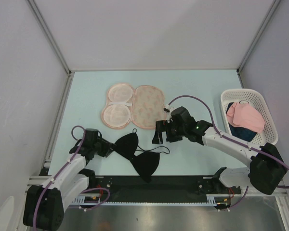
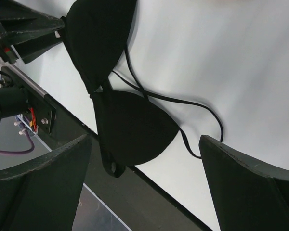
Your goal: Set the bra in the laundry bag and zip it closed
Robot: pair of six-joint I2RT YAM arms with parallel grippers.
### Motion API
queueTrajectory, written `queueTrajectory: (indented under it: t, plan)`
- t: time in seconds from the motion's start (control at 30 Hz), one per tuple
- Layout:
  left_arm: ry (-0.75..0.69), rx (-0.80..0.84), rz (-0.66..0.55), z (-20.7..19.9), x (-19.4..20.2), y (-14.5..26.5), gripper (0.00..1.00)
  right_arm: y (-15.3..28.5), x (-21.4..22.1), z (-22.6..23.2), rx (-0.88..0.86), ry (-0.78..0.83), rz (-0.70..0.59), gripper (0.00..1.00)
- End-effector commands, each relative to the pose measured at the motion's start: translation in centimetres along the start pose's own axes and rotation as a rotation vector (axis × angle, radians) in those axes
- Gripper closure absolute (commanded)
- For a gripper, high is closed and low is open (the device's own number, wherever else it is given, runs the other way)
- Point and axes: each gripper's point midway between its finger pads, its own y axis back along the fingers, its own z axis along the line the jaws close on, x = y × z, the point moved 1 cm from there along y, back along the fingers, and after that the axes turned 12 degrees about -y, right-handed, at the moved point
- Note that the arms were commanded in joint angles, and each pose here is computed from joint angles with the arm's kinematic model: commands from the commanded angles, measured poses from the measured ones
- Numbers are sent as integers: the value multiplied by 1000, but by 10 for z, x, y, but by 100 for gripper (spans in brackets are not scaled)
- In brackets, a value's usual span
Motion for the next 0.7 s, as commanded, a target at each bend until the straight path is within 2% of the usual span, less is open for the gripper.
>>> queueTrajectory:
  t: [0.0, 0.03, 0.07, 0.13, 0.17, 0.23, 0.3, 0.43, 0.47, 0.6, 0.67]
  plan:
    - [-5, 20, -20, 0, -4, -12, 65, 5, -1, 17, -59, 24, -18, 0]
    - [-16, 22, -31, -2, -7, -13, 68, 5, 0, 18, -61, 25, -19, 0]
    - [-34, 26, -41, -3, -9, -12, 78, 6, 1, 18, -63, 25, -19, 0]
    - [-71, 66, -85, -15, -18, -5, 88, 5, 3, 18, -64, 26, -13, 0]
    - [-123, 84, -103, -21, -22, -1, 99, 4, 4, 17, -63, 29, -8, 0]
    - [-194, 157, -159, -48, -36, 19, 100, 3, 5, 17, -63, 36, 1, 0]
    - [-324, 248, -215, -73, -46, 39, 100, 5, 2, 22, -77, 61, 6, 0]
    - [-556, 525, -328, -145, -58, 104, 100, 10, -6, 34, -150, 102, 41, 0]
    - [-661, 608, -297, -158, -48, 117, 100, 10, -10, 35, -164, 108, 45, 0]
    - [-919, 856, -266, -205, -31, 173, 100, 22, -20, 61, -338, 214, 61, 0]
    - [-1025, 910, -270, -212, -27, 184, 100, 31, -33, 80, -420, 297, 18, 0]
